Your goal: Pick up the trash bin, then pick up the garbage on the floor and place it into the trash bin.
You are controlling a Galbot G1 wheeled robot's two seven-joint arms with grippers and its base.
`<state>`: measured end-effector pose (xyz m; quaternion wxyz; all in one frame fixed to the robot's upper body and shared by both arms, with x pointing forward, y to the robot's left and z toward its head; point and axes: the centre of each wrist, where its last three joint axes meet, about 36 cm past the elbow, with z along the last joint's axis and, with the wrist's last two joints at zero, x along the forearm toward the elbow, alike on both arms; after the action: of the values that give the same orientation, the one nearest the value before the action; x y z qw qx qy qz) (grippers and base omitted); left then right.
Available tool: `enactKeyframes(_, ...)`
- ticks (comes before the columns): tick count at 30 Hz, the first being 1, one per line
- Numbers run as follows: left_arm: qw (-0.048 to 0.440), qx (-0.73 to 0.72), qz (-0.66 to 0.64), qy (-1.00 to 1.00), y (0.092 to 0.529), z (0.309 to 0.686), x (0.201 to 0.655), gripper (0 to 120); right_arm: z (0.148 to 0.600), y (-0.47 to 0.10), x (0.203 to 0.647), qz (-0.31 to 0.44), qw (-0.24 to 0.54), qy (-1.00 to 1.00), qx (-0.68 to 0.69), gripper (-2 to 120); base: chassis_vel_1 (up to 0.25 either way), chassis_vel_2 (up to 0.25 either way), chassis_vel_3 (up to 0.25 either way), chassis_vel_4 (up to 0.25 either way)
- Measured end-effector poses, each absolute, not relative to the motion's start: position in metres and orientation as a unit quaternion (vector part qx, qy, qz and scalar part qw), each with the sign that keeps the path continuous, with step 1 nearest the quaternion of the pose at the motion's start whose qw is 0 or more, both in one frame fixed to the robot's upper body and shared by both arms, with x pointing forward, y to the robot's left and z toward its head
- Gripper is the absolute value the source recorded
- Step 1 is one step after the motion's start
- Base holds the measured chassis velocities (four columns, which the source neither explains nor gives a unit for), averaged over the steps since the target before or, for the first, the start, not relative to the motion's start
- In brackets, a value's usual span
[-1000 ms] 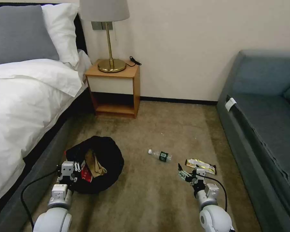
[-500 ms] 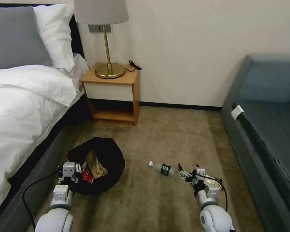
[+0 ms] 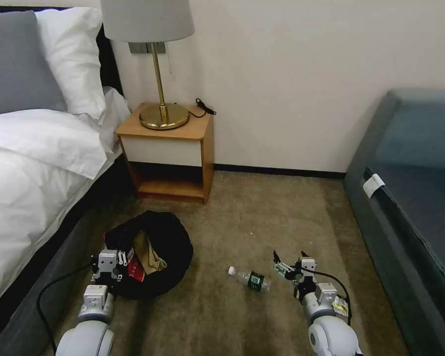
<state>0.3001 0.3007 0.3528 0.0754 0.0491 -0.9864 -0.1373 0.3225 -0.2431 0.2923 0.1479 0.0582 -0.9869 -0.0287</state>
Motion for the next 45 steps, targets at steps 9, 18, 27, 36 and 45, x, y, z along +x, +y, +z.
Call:
enactKeyframes(9, 0.065, 0.048, -0.133, -0.988, 0.299, 0.356, 0.297, 4, 0.316, -0.251, 0.346, 0.0, 0.143, -0.985, 0.098, 100, -0.023, 0.03, 0.019, -0.024)
enactKeyframes(18, 0.053, 0.055, -0.132, -0.988, 0.296, 0.363, 0.291, 4, 0.328, -0.256, 0.366, 0.019, 0.164, -0.966, 0.198, 100, 0.0, 0.0, 0.0, 0.0)
enactKeyframes(27, 0.05, 0.072, -0.134, -0.987, 0.294, 0.359, 0.276, 4, 0.324, -0.243, 0.386, 0.073, 0.202, -0.93, 0.299, 100, 0.0, 0.0, 0.0, 0.0)
enactKeyframes(36, 0.057, 0.081, -0.134, -0.986, 0.296, 0.359, 0.277, 4, 0.327, -0.217, 0.42, 0.108, 0.255, -0.887, 0.369, 100, 0.0, 0.0, 0.0, 0.0)
enactKeyframes(45, 0.067, 0.078, -0.135, -0.986, 0.301, 0.361, 0.282, 4, 0.29, -0.173, 0.421, 0.137, 0.31, -0.832, 0.439, 100, 0.0, 0.0, 0.0, 0.0)
